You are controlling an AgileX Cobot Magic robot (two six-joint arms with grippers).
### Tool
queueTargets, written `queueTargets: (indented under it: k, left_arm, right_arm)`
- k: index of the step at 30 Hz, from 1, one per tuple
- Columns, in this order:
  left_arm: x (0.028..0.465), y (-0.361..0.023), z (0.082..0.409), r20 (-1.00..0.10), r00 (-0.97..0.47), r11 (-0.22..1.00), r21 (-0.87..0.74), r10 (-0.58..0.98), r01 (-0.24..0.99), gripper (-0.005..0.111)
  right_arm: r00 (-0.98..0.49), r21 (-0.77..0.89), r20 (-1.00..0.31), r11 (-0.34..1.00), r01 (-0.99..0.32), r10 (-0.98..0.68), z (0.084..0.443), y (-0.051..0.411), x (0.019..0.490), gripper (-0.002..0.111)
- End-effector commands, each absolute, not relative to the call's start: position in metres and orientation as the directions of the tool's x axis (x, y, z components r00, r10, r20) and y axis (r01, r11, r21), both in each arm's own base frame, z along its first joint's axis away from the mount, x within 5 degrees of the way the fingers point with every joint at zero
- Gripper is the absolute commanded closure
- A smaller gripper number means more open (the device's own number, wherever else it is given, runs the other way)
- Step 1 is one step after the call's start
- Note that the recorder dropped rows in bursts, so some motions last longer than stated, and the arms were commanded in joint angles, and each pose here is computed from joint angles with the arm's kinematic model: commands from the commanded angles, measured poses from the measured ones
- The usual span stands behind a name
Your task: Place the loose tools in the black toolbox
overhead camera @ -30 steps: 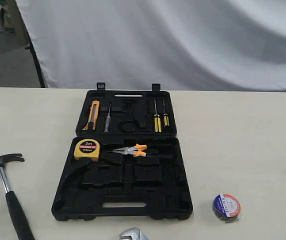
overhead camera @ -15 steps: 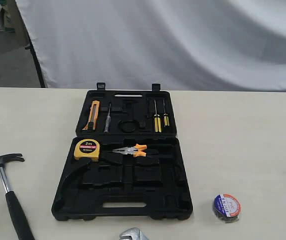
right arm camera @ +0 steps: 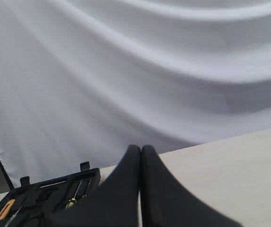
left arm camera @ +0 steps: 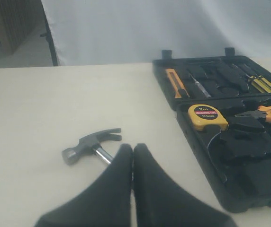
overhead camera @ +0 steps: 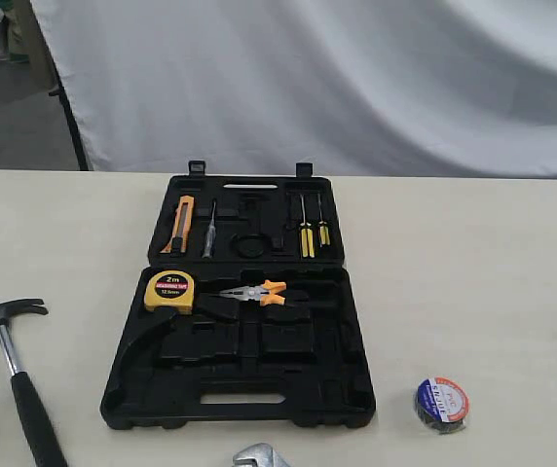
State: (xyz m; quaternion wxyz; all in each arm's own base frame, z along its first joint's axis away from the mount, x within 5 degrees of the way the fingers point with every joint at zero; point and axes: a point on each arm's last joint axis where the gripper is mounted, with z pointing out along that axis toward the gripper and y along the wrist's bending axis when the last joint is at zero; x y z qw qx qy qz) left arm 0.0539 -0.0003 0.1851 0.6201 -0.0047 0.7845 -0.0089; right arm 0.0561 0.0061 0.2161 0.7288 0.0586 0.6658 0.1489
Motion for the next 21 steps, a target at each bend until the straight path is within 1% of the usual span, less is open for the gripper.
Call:
queueTargets:
  k: [1, 4, 9, 12, 15, 17, 18, 21]
  left_arm:
    - [0.054, -0.001, 0.184, -0.973, -0.231, 1.0, -0.024, -0.02, 0.011, 0.106]
    - [0.054, -0.001, 0.184, -0.973, -0.231, 1.0, -0.024, -0.02, 0.011, 0.106]
    - [0.054, -0.001, 0.184, -0.973, -0.231, 1.0, -0.024, -0.02, 0.011, 0.106]
    - [0.054, -0.001, 0.184, -0.973, -0.231, 1.0, -0.024, -0.02, 0.011, 0.106]
    - [0.054, -0.001, 0.184, -0.973, -0.231, 1.0, -0.024, -0.02, 0.011, 0.106]
    - [0.054, -0.001, 0.184, -0.973, -0.231, 1.0, -0.024, -0.02, 0.011, 0.106]
    - [0.054, -0.001, 0.184, -0.973, -0.231, 1.0, -0.024, -0.02, 0.011, 0.106]
    - [0.054, -0.001, 0.184, -0.973, -0.231, 1.0, -0.024, -0.02, 0.011, 0.106]
  right_arm:
    - [0.071, 0.294, -0.949, 0.945, -0.142, 0.306, 0.216, 0.006, 0.055, 0.109]
    - [0.058, 0.276, -0.956, 0.949, -0.152, 0.287, 0.221, 0.007, 0.054, 0.109]
    - [-0.05, 0.263, -0.965, 0.956, -0.128, 0.258, 0.219, 0.009, 0.064, 0.109]
    - [-0.136, 0.26, -0.96, 0.96, -0.104, 0.245, 0.214, 0.01, 0.074, 0.109]
    - [-0.272, 0.259, -0.935, 0.962, -0.082, 0.228, 0.21, 0.014, 0.089, 0.109]
    - [-0.379, 0.246, -0.905, 0.964, -0.102, 0.191, 0.204, 0.02, 0.102, 0.109]
    - [-0.438, 0.228, -0.887, 0.965, -0.133, 0.149, 0.2, 0.027, 0.11, 0.109]
    - [-0.524, 0.17, -0.851, 0.96, -0.224, 0.028, 0.191, 0.045, 0.127, 0.108]
